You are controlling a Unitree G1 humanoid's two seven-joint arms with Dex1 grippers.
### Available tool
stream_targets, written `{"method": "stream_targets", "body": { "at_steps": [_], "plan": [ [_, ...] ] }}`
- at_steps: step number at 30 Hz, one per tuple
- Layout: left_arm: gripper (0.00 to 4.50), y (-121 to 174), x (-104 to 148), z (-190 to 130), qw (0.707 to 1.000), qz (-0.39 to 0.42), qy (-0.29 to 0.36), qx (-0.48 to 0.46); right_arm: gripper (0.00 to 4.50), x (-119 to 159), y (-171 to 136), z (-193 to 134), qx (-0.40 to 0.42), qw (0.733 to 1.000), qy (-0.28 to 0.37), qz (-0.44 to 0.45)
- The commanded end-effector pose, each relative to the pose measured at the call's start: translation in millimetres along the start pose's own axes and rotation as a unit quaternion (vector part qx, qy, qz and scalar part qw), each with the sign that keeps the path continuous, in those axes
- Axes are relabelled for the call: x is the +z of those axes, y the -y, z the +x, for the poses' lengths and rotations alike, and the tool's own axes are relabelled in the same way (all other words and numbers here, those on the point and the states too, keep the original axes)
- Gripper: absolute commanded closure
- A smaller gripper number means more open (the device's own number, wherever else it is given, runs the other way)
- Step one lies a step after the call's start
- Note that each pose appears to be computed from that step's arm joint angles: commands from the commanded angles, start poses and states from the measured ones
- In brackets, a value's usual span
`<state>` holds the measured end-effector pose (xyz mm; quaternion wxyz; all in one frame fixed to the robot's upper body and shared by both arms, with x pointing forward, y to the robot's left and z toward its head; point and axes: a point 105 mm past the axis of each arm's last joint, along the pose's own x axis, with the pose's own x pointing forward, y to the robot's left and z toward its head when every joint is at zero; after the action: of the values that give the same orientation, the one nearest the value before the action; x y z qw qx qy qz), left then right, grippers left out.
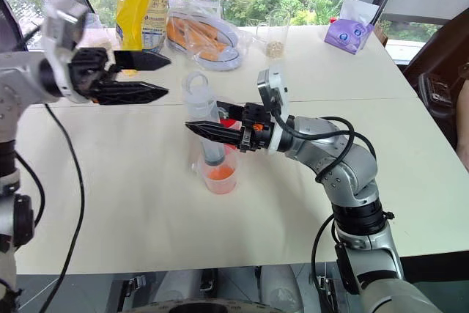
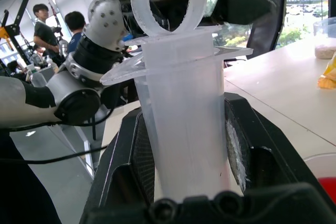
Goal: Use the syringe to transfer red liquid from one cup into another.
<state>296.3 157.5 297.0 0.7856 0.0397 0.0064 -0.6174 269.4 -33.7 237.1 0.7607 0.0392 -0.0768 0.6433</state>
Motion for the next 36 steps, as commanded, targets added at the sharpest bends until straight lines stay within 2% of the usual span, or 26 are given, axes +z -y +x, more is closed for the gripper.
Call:
{"method": "stream_targets", "body": {
  "at_steps": [1,3,5,8,11,13,18,24,27,30,36],
  "plan": [
    [0.05,10,4,-6,1.0,0.02,0.006,0.003,3.03,19,-3,-2,0.007,0.999,0.029,-0.012],
    [0.05,15,-4,-5,1.0,0.016,0.002,-0.002,3.03,28,-1,-1,0.005,0.999,0.04,-0.002],
    [0.05,21,-17,-2,1.0,0.009,-0.004,-0.004,3.03,50,5,3,-0.007,0.998,0.052,0.02],
    [0.05,28,-30,3,1.0,0.011,-0.013,-0.007,3.03,82,34,2,-0.074,0.994,0.05,0.064],
    [0.05,32,-36,5,1.0,0.01,-0.014,-0.009,3.03,101,68,-10,-0.156,0.982,0.012,0.107],
    [0.05,34,-38,6,1.0,0.01,-0.013,-0.01,3.03,103,85,-20,-0.202,0.969,-0.017,0.141],
    [0.05,37,-41,9,1.0,0.004,-0.004,-0.01,3.03,64,113,-61,-0.325,0.904,-0.177,0.215],
    [0.05,40,-46,10,1.0,0.001,-0.004,-0.006,3.03,-2,123,-106,-0.399,0.816,-0.297,0.294],
    [0.05,41,-49,10,1.0,0.003,-0.01,-0.004,3.03,-25,123,-119,-0.417,0.788,-0.327,0.313],
    [0.05,43,-50,10,1.0,0.0,-0.008,-0.003,3.03,-51,124,-136,-0.45,0.747,-0.359,0.333],
    [0.05,46,-52,9,1.0,-0.004,-0.009,0.002,3.03,-76,125,-147,-0.471,0.717,-0.375,0.352]
  ]
}}
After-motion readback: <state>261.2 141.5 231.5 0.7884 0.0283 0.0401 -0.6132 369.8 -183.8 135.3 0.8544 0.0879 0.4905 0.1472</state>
